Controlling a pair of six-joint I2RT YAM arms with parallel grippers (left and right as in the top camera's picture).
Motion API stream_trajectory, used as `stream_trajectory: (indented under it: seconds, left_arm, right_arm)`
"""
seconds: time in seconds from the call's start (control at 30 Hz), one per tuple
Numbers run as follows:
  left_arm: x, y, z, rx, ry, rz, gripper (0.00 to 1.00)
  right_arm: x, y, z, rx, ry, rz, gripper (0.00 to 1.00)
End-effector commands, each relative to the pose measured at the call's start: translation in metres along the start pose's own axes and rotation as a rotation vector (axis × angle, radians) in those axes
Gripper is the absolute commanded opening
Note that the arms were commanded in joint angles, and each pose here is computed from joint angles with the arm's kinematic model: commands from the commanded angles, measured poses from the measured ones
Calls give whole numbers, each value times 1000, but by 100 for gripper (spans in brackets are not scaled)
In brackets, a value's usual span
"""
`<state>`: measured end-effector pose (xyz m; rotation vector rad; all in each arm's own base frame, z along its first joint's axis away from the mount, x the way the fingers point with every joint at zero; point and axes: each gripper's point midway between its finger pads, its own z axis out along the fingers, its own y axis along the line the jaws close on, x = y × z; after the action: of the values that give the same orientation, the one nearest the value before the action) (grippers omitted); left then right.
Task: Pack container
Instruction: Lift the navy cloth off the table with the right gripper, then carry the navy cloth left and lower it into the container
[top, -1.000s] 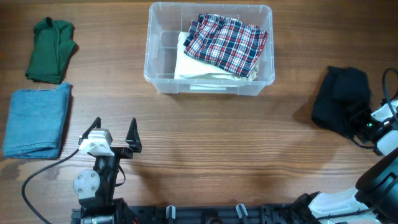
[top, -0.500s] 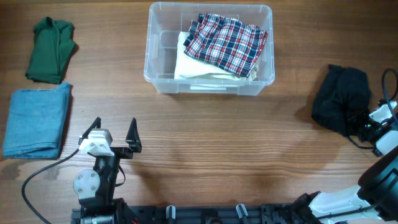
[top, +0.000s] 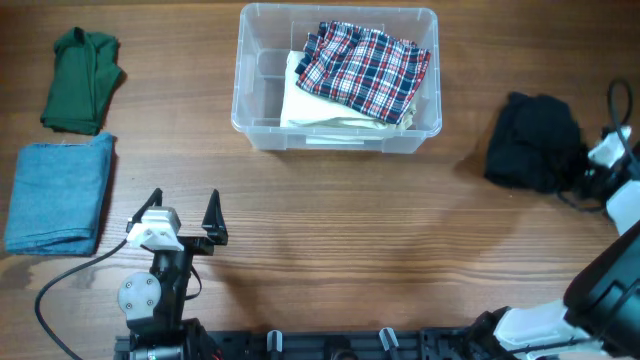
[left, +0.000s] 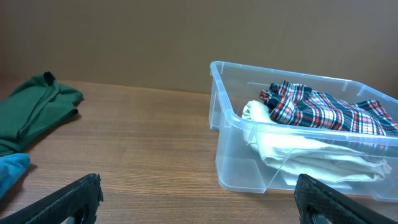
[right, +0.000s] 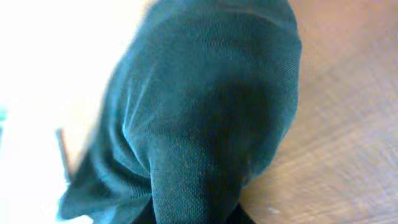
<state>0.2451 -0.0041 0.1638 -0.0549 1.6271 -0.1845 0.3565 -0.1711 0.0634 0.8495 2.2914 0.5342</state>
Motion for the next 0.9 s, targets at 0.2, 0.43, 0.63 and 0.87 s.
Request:
stream_trajectory:
  seconds: [0.2, 0.43, 0.63, 0.87]
  left_arm:
    - [2, 3, 0, -14, -1, -13, 100]
    - [2, 3, 0, -14, -1, -13, 100]
    - [2, 3, 0, -14, -1, -13, 100]
    - [2, 3, 0, -14, -1, -13, 100]
  right_arm:
    - [-54, 143, -79, -220, -203, -391, 4]
    - [-40, 202, -101, -309, -253, -538, 4]
    - [-18, 255, -111, -427, -273, -679, 4]
    - [19, 324, -126, -601, -297, -813, 4]
